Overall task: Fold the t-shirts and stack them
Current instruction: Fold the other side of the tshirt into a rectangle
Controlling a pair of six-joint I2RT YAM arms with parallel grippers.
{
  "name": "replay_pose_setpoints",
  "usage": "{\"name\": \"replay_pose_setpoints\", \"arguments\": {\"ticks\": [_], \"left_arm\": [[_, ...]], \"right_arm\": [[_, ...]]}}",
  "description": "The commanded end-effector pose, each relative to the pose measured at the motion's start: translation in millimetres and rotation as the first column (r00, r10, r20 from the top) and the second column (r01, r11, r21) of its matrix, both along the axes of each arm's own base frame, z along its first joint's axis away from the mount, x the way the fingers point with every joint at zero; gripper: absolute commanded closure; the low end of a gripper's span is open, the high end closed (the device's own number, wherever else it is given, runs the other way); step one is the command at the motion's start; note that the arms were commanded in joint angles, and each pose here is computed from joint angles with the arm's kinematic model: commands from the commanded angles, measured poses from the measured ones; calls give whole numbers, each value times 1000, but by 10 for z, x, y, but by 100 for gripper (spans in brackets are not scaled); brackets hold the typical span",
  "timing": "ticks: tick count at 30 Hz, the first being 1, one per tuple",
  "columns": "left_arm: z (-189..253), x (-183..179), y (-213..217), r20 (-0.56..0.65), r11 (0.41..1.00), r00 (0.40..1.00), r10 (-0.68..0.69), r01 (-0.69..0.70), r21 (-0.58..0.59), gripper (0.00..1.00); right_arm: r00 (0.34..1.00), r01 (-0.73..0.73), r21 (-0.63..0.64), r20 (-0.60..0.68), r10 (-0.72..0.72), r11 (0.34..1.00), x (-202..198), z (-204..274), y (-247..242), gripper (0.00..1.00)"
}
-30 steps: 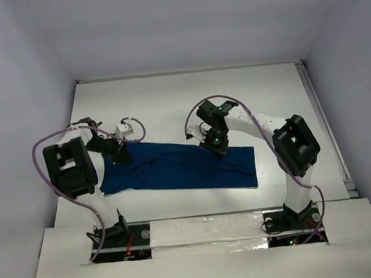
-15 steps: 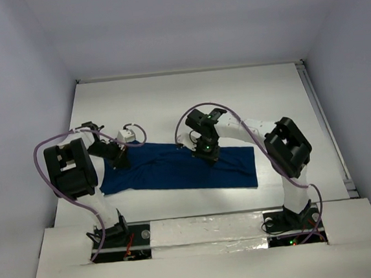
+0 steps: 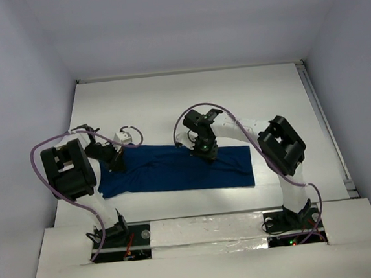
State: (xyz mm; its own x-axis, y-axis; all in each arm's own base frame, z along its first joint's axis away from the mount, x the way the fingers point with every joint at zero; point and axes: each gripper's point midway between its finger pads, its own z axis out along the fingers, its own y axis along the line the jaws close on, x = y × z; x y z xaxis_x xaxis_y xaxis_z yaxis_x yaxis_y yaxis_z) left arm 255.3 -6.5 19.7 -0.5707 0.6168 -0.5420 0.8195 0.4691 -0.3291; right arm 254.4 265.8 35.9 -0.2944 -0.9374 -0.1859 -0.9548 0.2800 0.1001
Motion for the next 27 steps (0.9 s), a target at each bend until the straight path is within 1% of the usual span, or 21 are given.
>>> {"name": "replay_pose_setpoints", "arguments": {"ticks": [1,4,5,8,10,13,16,19,22,23,27], "left_arm": [[-25,-92,130,-24,997,999,-32,33,63,100],[-47,-79,137,-23,997,999,-31,32,65,100],[-52,-77,137,-25,997,999,-31,32,64,100],[-71,-65,144,-29,997,999,-32,34,64,100],[-76,-60,146,-27,997,999,-37,39,64,100],[-79,-63,137,-34,998,999,-37,38,57,100],[-78,-65,137,-33,998,999,-40,42,56,100],[-84,-72,143,-34,997,998,-44,46,60,100],[-83,-92,145,-37,997,998,-46,48,63,100],[-75,-100,146,-32,997,998,-50,52,66,100],[-83,-104,147,-36,996,998,-50,52,66,100]], "right_arm": [[997,-9,34,73,6,999,129,111,191,78],[989,12,-9,147,-11,1000,231,90,78,77],[984,28,-57,175,-17,998,247,51,-43,77],[965,76,-84,256,-52,994,316,172,-179,76],[955,104,-66,286,-81,992,302,293,-228,71],[936,144,-57,332,-118,988,324,423,-342,71],[925,179,-51,349,-151,983,375,478,-461,71],[925,200,-35,335,-177,979,372,505,-540,70],[914,240,-65,350,-204,968,431,473,-686,71],[898,301,-117,368,-241,946,493,408,-878,71],[897,319,-135,362,-253,938,498,345,-994,71]]}}
